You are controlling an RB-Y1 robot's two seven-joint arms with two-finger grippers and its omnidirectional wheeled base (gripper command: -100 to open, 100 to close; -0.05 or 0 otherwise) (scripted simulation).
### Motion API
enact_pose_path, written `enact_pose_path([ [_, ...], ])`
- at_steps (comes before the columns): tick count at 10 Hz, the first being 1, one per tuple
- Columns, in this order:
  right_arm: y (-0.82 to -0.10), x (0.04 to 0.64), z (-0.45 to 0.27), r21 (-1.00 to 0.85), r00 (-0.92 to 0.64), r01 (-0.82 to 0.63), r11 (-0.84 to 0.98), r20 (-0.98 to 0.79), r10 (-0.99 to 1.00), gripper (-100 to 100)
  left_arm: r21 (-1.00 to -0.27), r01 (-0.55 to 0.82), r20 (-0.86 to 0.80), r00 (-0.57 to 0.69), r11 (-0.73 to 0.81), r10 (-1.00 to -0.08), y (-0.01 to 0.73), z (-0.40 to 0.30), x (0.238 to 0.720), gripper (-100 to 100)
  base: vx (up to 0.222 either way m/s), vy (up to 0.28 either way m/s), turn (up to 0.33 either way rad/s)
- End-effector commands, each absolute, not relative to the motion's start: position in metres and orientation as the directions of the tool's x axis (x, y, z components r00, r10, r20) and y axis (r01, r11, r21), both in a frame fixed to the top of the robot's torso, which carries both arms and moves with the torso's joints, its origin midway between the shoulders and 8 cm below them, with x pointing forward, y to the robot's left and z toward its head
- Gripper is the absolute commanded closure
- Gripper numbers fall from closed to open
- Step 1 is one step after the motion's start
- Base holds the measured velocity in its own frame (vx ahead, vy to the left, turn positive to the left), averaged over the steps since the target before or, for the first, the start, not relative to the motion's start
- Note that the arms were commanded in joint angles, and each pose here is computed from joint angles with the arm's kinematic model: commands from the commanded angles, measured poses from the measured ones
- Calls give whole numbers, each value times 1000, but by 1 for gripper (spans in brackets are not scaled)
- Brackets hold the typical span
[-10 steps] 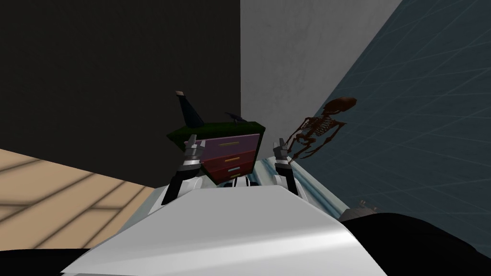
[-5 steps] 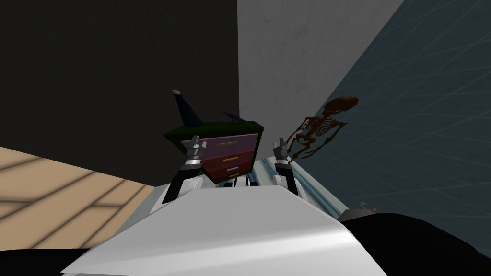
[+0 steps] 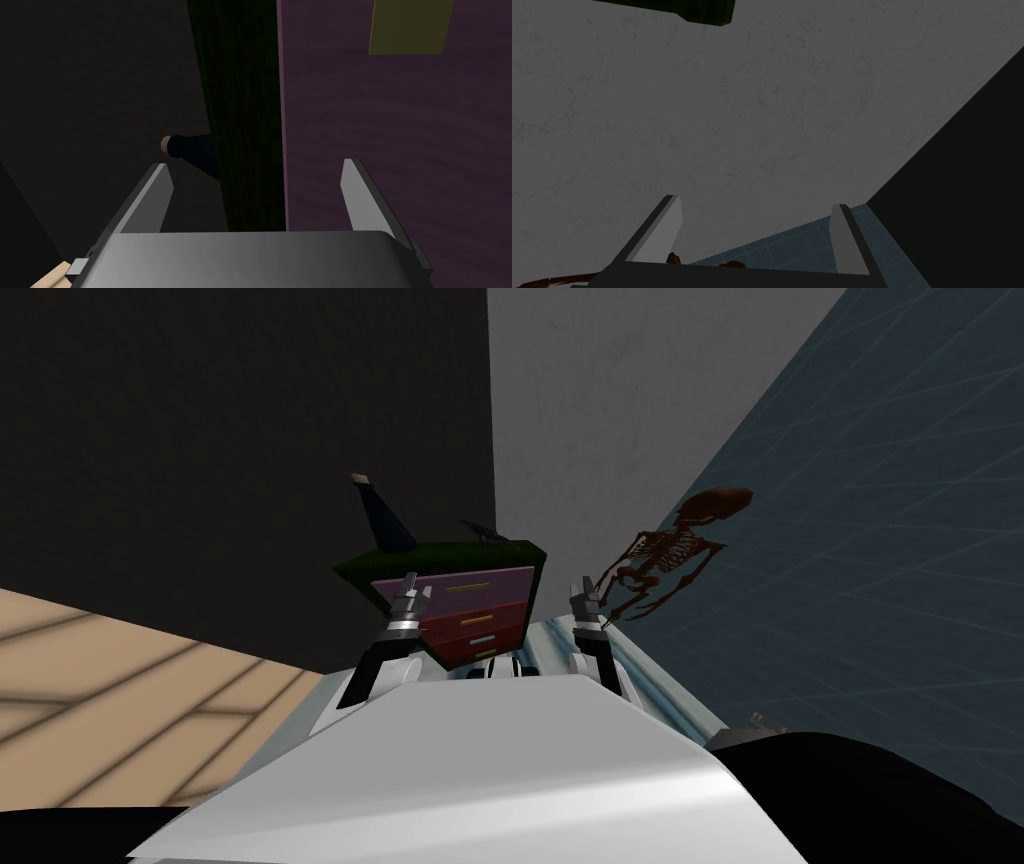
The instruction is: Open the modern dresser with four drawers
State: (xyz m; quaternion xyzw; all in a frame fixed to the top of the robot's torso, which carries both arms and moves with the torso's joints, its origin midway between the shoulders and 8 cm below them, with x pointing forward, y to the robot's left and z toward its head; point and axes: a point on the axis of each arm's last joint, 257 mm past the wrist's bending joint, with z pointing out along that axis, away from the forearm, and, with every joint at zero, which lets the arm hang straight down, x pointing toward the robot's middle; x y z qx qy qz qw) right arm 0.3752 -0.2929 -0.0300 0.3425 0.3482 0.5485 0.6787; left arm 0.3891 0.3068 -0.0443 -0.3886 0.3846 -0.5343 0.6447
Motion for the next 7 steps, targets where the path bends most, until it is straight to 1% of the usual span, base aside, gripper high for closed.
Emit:
enact_pose_path([
  [1, -293, 375, -30, 847, 156, -506, 164, -97, 983, 0, -935, 332, -85, 130, 125, -988, 309, -59, 395, -100, 4, -65, 28],
  [7, -293, 375, -30, 847, 156, -506, 164, -97, 983, 0, -964, 238, -91, 132, 120, -987, 315, -80, 401, -100, -5, -66, 25],
])
